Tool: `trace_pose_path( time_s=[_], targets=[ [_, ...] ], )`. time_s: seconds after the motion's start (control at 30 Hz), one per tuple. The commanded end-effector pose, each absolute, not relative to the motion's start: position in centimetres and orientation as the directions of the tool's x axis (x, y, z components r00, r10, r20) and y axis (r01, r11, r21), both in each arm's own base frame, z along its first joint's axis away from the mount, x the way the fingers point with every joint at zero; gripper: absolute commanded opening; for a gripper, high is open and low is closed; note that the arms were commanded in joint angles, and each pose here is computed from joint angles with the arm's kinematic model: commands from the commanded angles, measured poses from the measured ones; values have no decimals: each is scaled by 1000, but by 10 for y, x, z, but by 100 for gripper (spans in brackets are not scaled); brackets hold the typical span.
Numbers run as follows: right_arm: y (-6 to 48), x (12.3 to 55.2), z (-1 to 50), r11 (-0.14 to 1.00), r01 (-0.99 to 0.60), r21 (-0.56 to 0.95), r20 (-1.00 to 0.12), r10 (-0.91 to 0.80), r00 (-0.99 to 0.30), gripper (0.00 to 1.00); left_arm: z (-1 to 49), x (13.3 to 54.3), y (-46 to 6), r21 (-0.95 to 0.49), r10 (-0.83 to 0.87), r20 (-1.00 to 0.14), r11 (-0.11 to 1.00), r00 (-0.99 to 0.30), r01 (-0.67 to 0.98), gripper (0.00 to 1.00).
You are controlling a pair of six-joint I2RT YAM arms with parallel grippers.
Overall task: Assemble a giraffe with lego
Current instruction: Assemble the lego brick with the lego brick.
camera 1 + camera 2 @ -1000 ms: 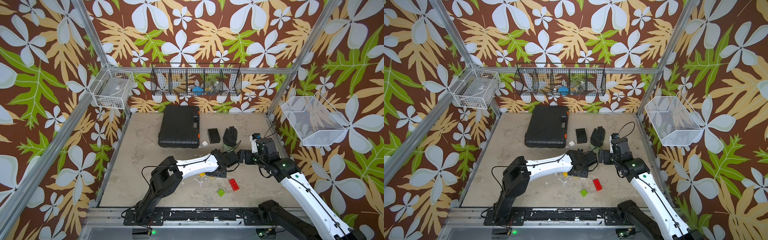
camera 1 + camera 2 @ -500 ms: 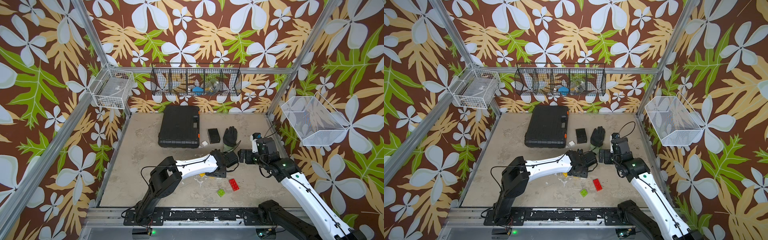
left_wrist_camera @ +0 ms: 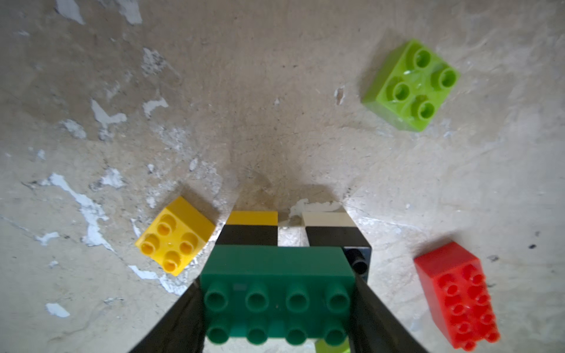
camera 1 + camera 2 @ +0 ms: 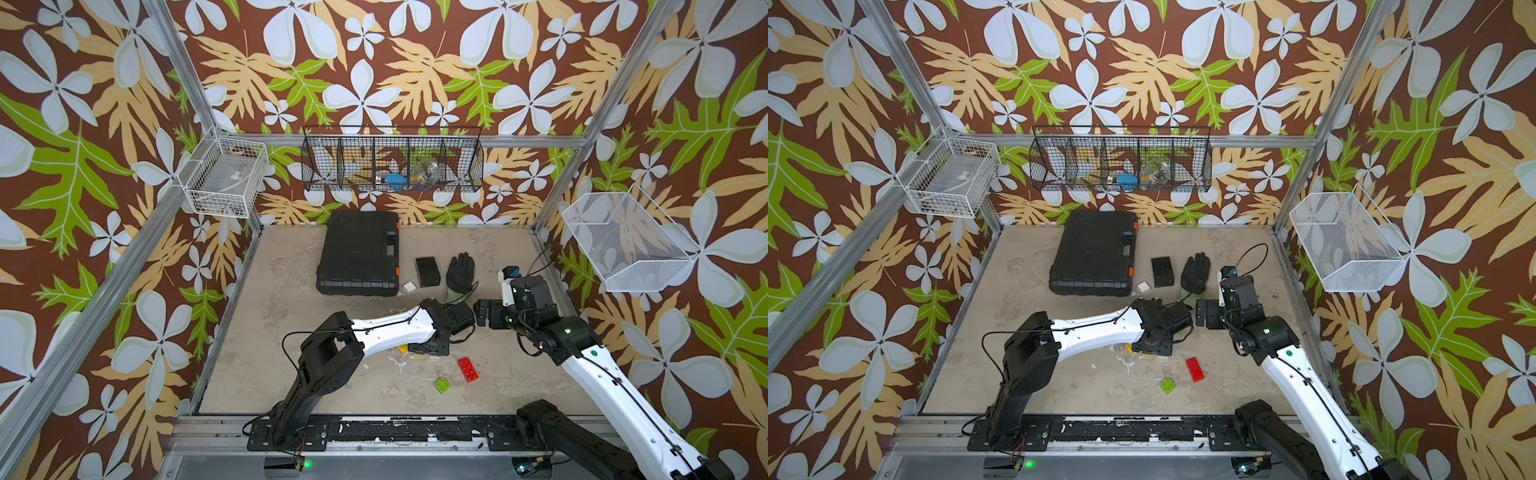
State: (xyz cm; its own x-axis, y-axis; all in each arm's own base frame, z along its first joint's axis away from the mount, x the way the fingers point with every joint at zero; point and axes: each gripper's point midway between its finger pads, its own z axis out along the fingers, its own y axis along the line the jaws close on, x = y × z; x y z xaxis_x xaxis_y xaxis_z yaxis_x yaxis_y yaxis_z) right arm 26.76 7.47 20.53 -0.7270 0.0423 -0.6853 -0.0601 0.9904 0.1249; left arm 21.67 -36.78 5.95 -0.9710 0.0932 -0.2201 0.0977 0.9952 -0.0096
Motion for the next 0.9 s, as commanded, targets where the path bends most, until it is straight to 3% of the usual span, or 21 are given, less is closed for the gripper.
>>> trace_pose_path(
  time_s=[0.0, 0.5, 0.6, 0.87],
  targets=[
    [74, 269, 207, 991, -64, 116, -692, 34, -721, 100, 49, 199, -343, 75, 108, -136, 992, -985, 99, 30],
    [71, 269, 210, 994, -55, 97, -691, 28, -722, 100, 18, 195, -343, 78, 149, -86, 987, -985, 143, 30],
    [71, 270, 212, 994, -54, 92, -691, 24, -722, 100, 21, 197, -349, 46, 141, -95, 989, -985, 138, 34],
    [68, 274, 217, 995, -41, 90, -685, 32, -728, 100, 70, 218, -371, -55, 121, -209, 989, -971, 135, 58]
  ],
)
